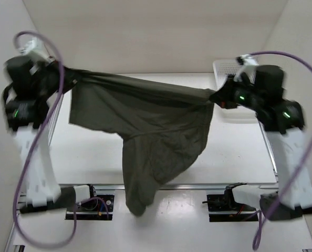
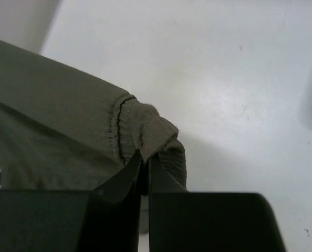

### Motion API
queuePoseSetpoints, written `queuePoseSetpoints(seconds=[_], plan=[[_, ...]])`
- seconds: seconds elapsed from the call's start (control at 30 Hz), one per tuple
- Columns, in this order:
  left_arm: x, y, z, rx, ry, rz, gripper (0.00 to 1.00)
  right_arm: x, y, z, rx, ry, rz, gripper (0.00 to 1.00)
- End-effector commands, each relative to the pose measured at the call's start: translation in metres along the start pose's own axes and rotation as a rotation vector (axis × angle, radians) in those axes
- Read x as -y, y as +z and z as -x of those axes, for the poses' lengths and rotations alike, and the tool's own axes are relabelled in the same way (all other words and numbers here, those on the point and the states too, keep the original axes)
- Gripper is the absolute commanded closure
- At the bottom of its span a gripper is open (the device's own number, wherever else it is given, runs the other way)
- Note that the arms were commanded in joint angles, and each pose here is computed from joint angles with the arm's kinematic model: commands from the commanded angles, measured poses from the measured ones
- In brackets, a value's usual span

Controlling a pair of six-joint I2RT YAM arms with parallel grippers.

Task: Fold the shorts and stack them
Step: Fold the shorts

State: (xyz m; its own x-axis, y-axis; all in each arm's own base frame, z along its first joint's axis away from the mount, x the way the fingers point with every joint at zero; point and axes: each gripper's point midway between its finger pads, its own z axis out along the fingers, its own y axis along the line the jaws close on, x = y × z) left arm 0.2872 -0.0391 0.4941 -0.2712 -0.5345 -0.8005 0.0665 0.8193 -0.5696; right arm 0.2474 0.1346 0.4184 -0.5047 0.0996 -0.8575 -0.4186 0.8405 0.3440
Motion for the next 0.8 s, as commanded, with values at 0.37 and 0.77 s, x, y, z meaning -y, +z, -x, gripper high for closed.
queuePoseSetpoints(seconds=[0.37, 0.77], plan=[[-0.17, 0.264, -0.108, -0.396, -0.052, 0.309, 0.9, 0.163, 0.271, -0.057, -0.316, 0.048, -0.33, 1.0], [-0.157, 0.269, -0.128, -0.437, -0.011, 0.298, 0.9, 0.183, 0.31, -0.091, -0.416, 0.081, -0.343, 1.0]])
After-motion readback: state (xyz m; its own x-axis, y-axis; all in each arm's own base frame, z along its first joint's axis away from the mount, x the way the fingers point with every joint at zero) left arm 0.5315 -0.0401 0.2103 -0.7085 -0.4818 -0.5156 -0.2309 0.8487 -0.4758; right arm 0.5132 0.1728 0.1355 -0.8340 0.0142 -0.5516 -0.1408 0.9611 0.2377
